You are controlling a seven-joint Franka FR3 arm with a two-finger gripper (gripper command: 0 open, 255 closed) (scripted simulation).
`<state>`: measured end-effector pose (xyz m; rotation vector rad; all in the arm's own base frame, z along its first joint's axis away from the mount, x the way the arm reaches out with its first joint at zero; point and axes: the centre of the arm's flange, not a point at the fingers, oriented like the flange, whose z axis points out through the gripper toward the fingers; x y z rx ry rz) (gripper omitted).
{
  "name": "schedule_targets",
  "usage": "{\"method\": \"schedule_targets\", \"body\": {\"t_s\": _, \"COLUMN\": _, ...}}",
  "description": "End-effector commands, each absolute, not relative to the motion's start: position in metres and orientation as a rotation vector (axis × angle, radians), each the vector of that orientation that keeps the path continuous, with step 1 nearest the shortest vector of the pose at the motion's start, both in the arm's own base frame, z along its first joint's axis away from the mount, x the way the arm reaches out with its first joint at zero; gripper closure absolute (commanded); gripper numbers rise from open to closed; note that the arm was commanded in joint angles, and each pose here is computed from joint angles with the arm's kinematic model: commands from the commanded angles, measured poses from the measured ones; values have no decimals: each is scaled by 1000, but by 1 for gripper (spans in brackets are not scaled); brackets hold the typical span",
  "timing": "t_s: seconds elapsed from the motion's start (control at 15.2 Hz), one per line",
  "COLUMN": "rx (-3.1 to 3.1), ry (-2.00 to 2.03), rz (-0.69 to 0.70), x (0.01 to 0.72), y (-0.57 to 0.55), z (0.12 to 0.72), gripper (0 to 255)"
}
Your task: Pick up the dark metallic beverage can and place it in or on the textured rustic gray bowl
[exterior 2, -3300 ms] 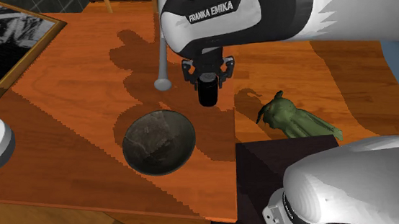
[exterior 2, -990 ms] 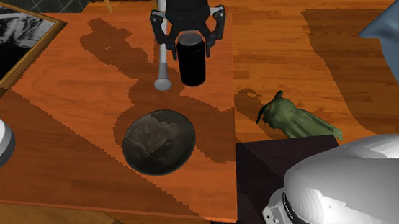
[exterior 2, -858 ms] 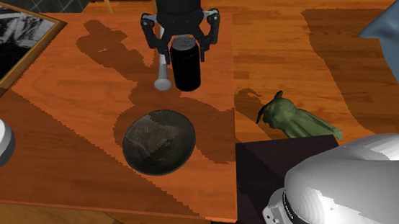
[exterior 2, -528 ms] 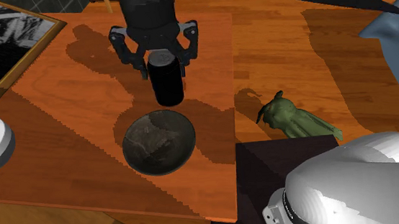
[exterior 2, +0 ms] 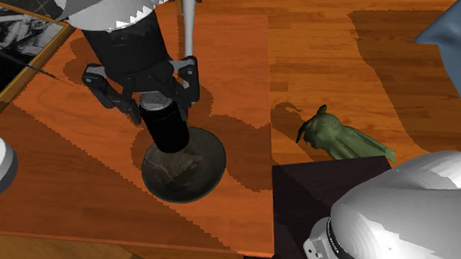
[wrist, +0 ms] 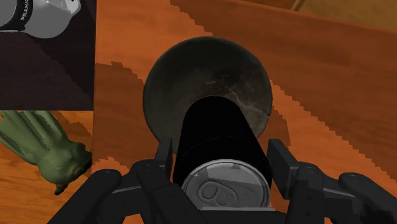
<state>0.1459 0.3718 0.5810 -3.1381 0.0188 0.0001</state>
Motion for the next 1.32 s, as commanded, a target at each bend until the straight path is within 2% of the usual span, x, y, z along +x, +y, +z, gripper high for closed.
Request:
{"method": "schedule_targets", "body": {"t_s": 0.0, "rx": -3138, "ry": 20, "rz": -1, "x": 146, "y": 373, "z": 570, "gripper": 255}}
{"method": "schedule_targets", "body": {"t_s": 0.92, "rx": -3138, "ry": 20, "rz": -1, "x": 146, "y": 373, "z": 496, "gripper": 255}}
{"method": "schedule_targets", "body": {"t_s": 1.25, "rx": -3138, "ry": 20, "rz": -1, "x": 146, "y": 373, "z": 496, "gripper": 255}}
